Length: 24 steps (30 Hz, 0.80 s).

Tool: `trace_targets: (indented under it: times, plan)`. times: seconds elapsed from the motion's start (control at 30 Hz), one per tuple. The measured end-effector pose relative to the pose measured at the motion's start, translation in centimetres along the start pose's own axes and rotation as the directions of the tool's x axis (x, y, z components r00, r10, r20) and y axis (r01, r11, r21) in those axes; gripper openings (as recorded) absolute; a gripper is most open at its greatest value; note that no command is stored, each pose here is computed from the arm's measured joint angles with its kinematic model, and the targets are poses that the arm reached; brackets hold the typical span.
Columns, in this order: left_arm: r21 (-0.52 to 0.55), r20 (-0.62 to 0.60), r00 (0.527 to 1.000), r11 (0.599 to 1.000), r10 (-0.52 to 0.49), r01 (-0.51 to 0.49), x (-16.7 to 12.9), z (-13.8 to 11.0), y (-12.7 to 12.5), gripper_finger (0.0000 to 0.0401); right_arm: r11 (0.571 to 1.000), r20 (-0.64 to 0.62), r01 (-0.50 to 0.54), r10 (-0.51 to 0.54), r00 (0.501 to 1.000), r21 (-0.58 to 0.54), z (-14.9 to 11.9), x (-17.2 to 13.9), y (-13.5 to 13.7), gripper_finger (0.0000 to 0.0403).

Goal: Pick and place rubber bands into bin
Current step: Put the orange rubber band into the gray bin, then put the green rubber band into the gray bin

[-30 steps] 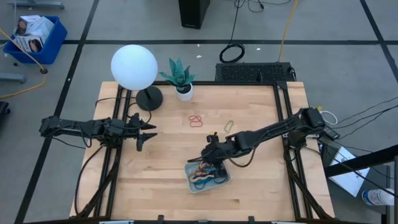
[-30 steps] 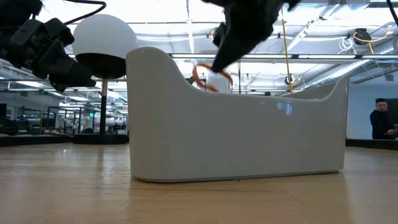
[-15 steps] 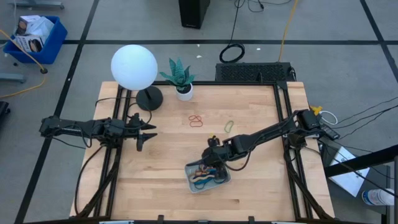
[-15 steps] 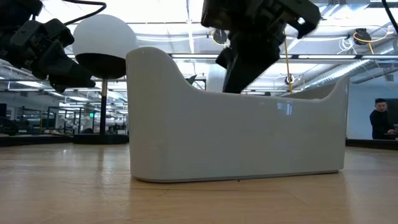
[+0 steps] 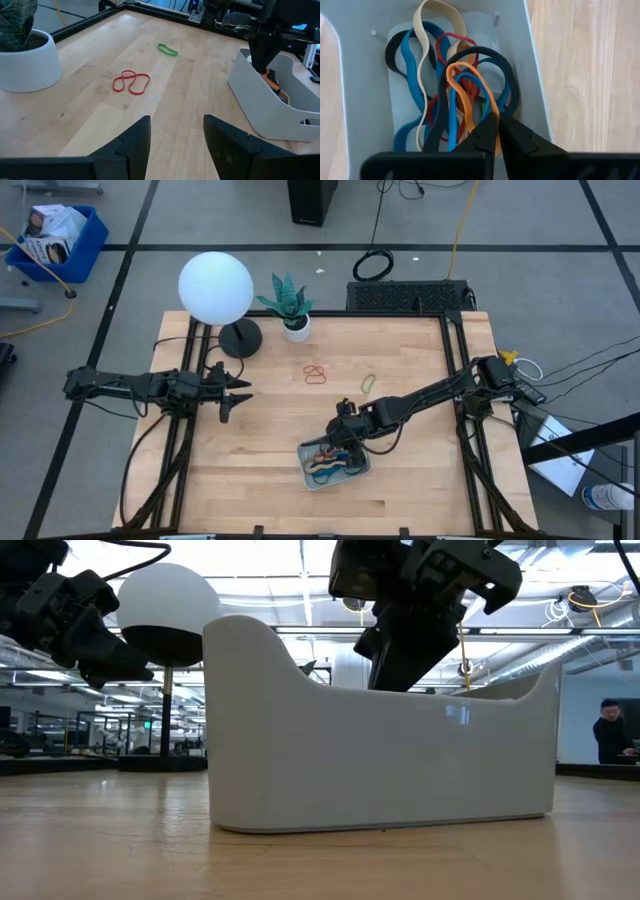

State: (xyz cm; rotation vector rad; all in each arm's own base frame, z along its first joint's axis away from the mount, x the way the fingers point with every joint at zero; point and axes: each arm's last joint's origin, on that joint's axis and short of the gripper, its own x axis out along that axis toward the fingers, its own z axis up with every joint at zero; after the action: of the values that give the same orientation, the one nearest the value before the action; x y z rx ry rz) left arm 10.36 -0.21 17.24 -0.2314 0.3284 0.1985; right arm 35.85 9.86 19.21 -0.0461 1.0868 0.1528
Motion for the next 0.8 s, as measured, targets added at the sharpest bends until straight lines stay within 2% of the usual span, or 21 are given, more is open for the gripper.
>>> trace_targets:
  times: [0.2,0.5,0.63,0.8]
  plan:
    - [0.000,0.000,1.000,1.000,0.000,0.000,0.0,0.0,0.0,0.0189,1.000,0.000,-0.002,0.002,1.000,0.000,0.0,0.0,0.0,0.0049]
    - [0.000,0.000,1.000,1.000,0.000,0.000,0.0,0.0,0.0,0.0189,1.000,0.004,-0.002,0.002,1.000,0.019,0.0,-0.2,0.0,0.0139]
    - [0.000,0.000,1.000,1.000,-0.001,0.001,0.0,0.0,0.0,0.0189,1.000,0.038,-0.006,0.006,0.999,0.019,0.3,-2.0,0.0,0.0156]
    - [0.000,0.000,1.000,1.000,-0.001,0.001,0.0,0.0,0.0,0.0189,0.999,0.161,0.005,-0.011,0.987,0.035,0.8,-6.8,-0.6,0.0161]
